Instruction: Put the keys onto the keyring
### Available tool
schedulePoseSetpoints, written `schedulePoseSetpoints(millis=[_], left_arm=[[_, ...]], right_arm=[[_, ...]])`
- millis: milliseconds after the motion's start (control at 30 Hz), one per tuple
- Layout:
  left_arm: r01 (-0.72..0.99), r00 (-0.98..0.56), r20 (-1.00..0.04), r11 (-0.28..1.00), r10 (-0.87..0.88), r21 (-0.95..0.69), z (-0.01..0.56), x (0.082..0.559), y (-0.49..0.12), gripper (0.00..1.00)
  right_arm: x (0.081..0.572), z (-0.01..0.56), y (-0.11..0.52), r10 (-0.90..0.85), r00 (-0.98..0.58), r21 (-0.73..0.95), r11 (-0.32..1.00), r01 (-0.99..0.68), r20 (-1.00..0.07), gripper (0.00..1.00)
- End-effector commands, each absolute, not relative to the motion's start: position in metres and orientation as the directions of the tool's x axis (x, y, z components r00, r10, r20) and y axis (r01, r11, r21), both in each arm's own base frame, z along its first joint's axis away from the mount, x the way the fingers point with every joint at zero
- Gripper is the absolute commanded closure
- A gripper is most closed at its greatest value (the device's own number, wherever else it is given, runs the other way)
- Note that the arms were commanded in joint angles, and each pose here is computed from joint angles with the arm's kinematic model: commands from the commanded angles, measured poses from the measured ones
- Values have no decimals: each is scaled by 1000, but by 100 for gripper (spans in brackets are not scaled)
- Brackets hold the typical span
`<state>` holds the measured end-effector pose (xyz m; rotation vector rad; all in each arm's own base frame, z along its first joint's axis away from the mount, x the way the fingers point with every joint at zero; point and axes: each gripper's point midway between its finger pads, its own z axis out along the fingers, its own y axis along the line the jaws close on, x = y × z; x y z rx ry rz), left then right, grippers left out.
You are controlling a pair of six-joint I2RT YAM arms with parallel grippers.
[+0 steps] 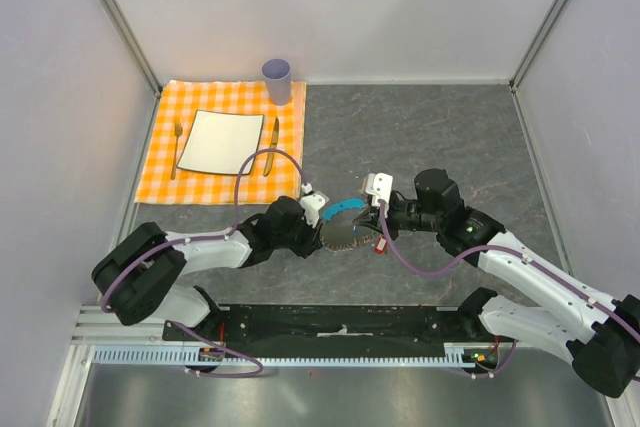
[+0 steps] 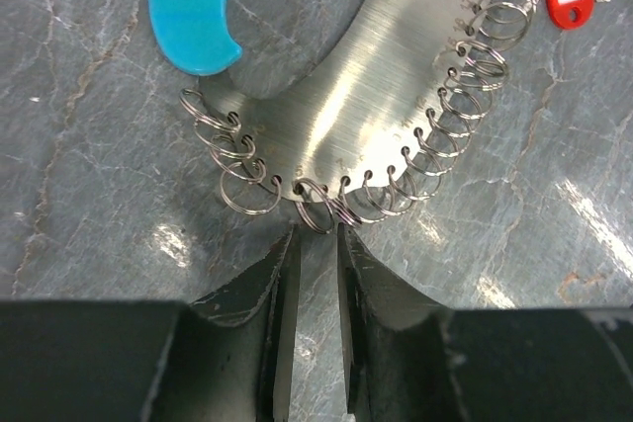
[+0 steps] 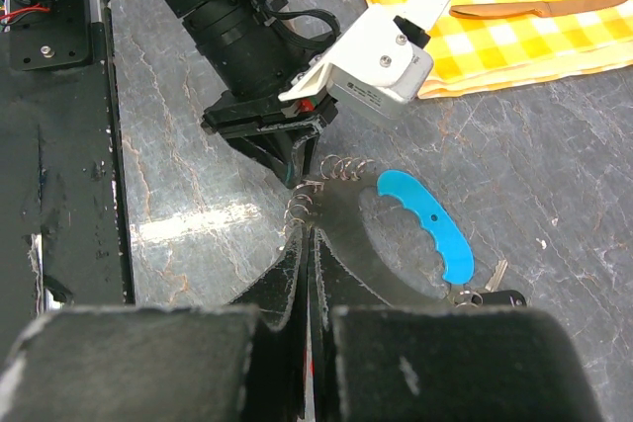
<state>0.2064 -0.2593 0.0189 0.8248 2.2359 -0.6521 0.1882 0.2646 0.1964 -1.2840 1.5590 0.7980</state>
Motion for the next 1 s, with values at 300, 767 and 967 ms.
schedulePoseSetpoints(millis=[300,767,967], left_arm=[[660,-589,-718,733,371,-162,8,219,-254,76],[780,-391,-840,619,375,-87,61,225,-269,98],[892,-105,-920,445,377,80,122,227,-287,98]], right_arm=[[187,209,270,-323,16,-93,226,-970,-946,100],[186,211,269,-317,21,-96,224,-970,-948,100],[185,220,268,-295,51,-121,225,-967,-954,100]])
